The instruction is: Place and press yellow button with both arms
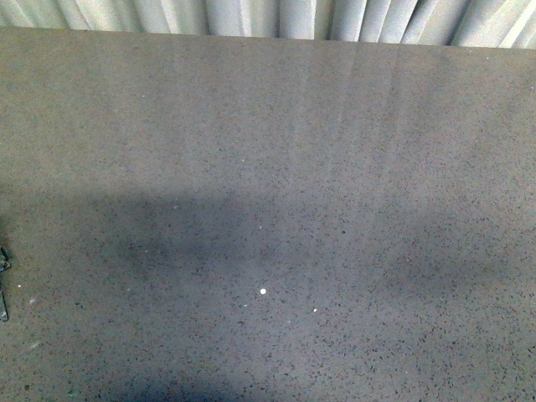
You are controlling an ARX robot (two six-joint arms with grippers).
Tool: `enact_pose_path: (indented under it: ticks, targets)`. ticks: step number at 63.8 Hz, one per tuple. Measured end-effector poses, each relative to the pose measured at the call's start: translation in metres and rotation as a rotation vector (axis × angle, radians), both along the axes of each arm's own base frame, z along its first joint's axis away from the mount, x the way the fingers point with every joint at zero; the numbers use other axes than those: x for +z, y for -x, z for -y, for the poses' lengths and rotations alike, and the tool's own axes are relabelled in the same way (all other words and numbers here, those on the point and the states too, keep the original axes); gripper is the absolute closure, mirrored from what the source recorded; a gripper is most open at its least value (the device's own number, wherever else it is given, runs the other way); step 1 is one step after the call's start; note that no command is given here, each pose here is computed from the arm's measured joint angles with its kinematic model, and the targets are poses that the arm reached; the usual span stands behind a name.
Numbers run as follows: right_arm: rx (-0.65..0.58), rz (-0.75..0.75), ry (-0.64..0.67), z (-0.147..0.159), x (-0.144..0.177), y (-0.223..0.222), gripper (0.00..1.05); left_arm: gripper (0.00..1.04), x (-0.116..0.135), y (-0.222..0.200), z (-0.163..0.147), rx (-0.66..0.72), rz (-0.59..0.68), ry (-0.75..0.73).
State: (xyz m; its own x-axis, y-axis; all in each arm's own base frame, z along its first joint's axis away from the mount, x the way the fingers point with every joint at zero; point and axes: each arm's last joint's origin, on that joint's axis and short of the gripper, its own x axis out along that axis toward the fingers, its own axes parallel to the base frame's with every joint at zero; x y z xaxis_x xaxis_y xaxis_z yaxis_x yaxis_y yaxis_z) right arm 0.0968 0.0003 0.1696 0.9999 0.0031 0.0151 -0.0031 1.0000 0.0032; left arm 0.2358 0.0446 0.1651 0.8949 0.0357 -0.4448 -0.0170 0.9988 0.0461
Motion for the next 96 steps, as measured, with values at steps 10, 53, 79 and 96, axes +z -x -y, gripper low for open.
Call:
enact_pose_path:
  ticks: [10,53,79,96]
  targets:
    - [0.0,0.0,0.0,0.0,0.0,0.0,0.09,0.71,0.0,-0.008,0.067,-0.149,0.015,0.044]
    - [0.0,0.0,0.0,0.0,0.0,0.0,0.09,0.71,-0.042,-0.031,0.232,-0.442,-0.026,0.154]
    - [0.0,0.0,0.0,0.0,0.0,0.0,0.09,0.71,-0.082,-0.026,0.252,-0.494,-0.097,0.102]
    - [0.0,0.0,0.0,0.0,0.0,0.0,0.09,0.71,-0.09,-0.031,0.257,-0.483,-0.097,0.104]
